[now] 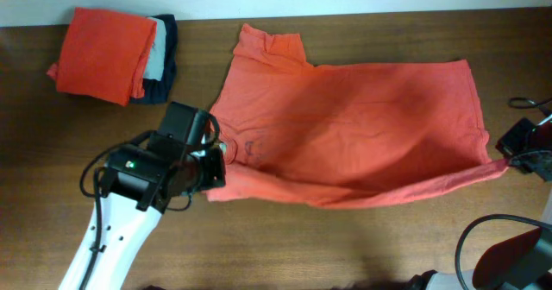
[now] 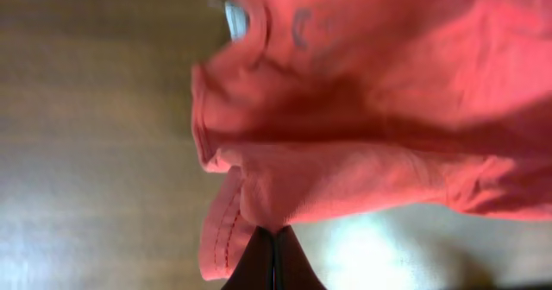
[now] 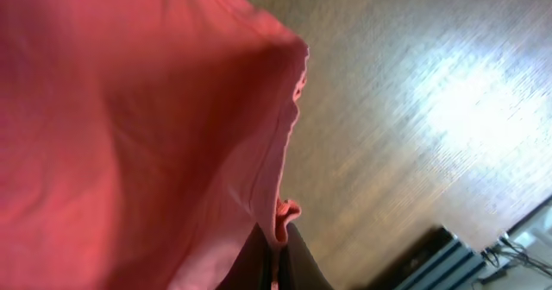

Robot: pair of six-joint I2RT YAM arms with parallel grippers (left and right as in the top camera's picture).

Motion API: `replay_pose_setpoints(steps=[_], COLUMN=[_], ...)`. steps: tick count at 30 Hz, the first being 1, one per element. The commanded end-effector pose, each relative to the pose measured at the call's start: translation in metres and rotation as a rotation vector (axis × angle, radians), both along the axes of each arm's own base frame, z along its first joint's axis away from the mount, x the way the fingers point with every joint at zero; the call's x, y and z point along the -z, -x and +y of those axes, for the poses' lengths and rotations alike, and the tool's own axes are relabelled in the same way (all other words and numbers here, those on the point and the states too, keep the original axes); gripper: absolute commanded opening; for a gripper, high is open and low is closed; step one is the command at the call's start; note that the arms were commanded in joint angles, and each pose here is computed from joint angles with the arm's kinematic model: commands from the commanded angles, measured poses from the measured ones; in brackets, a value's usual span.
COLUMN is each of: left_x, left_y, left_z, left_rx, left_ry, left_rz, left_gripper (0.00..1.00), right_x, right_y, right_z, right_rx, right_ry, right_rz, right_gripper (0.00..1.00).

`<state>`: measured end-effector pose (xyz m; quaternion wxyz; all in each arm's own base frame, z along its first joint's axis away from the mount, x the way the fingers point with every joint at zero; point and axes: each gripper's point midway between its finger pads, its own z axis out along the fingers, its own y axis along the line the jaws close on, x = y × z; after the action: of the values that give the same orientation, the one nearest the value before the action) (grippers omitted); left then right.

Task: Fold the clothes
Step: 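Fold the hem up over the shirt body toward the back with both grippers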

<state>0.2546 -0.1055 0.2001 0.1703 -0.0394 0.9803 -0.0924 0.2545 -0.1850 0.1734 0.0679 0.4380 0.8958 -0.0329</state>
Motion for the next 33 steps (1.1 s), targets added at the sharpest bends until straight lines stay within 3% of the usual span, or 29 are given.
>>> replay_pose_setpoints(steps=[1, 6, 14, 33], left_x=[-0.008, -0.001, 0.026, 0.008], left_y=[-0.029, -0.070, -0.106, -0.137], left_z=[0.000, -0.015, -0.029, -0.040], left_rx=[0.027, 0.071, 0.114, 0.185], left_ry=[-0.023, -0.019, -0.035, -0.038], left_rz=[-0.096, -0.177, -0.195, -0.343], left_gripper=[0.01, 0.00, 0.01, 0.00], right_x=[-0.012, -0.009, -0.003, 0.065], right_y=[-0.010, -0.029, -0.062, -0.112], right_z=[-0.008, -0.011, -0.013, -0.013], right_rx=[-0.007, -0.031, -0.075, -0.136], right_ry=[0.054, 0.077, 0.119, 0.079], right_rz=[-0.049, -0.090, -0.146, -0.106], right_gripper=[0.04, 0.04, 0.04, 0.04])
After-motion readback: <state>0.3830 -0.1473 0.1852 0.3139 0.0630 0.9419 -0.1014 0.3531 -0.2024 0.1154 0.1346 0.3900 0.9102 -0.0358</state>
